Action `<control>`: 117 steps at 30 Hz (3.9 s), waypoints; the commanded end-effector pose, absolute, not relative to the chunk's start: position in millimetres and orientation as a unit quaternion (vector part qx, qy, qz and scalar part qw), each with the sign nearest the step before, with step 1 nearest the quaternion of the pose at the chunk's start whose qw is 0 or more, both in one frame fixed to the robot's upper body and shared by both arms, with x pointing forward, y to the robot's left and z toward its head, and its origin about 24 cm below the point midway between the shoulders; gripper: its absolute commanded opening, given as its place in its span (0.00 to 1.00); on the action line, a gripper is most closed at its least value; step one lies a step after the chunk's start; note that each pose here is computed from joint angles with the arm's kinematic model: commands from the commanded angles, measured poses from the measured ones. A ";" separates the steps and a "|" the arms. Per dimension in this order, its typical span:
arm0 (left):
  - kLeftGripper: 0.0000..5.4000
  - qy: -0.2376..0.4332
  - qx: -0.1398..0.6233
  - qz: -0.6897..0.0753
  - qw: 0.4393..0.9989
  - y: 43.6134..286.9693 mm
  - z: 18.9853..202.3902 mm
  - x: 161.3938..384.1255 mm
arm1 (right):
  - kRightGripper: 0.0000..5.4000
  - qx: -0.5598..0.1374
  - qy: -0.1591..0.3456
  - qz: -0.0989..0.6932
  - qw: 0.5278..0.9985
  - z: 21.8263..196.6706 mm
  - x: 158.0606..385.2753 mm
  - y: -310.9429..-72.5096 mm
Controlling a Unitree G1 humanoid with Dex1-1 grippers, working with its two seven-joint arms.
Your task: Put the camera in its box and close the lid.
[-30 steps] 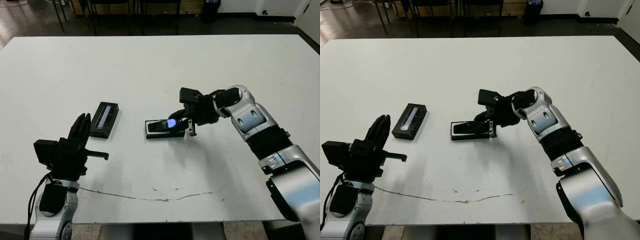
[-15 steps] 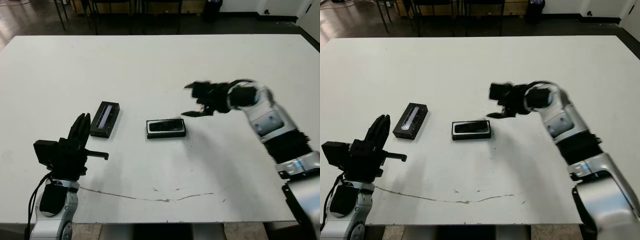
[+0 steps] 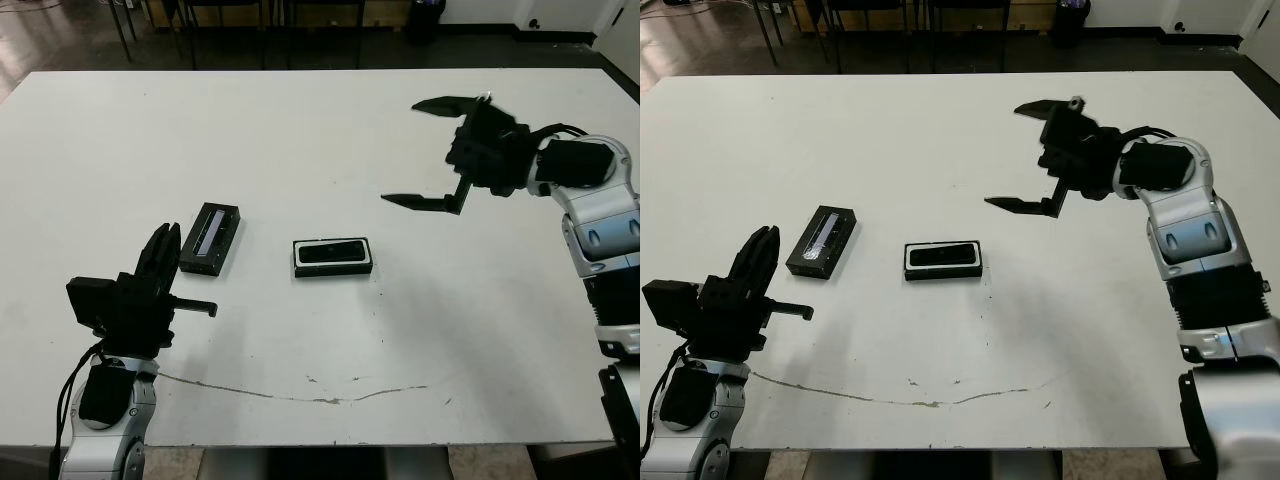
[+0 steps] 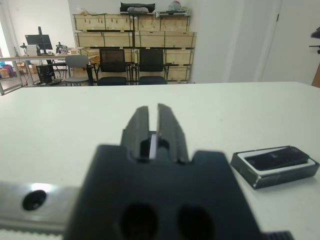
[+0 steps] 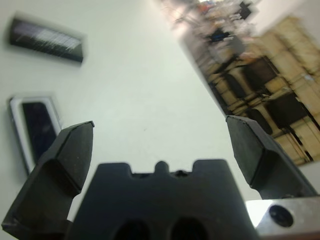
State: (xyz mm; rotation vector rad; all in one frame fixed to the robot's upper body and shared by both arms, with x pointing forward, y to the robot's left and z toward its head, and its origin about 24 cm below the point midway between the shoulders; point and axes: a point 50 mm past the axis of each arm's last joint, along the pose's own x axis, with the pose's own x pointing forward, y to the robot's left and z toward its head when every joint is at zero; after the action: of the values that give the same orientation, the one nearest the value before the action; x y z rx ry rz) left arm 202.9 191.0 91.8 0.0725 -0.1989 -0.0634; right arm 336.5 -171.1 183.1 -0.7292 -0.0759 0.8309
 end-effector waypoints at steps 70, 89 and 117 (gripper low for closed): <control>0.20 -0.030 0.193 -0.048 0.979 191.5 139.7 233.0 | 0.00 -0.134 -0.102 0.182 0.969 135.2 285.5 -200.6; 1.00 0.096 0.023 -0.054 0.994 173.6 104.7 257.0 | 0.00 -0.147 -0.082 0.192 0.967 124.2 291.8 -199.0; 1.00 0.182 0.055 -0.016 0.982 185.3 74.8 258.6 | 0.00 -0.155 -0.079 0.206 0.963 123.2 290.2 -195.0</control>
State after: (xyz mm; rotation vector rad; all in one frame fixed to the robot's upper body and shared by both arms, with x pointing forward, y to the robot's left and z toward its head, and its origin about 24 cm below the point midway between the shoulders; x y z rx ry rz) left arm 260.7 180.0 81.0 0.1102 0.3289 -0.0401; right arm 292.1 -193.5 127.9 -0.3067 -0.1865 0.4086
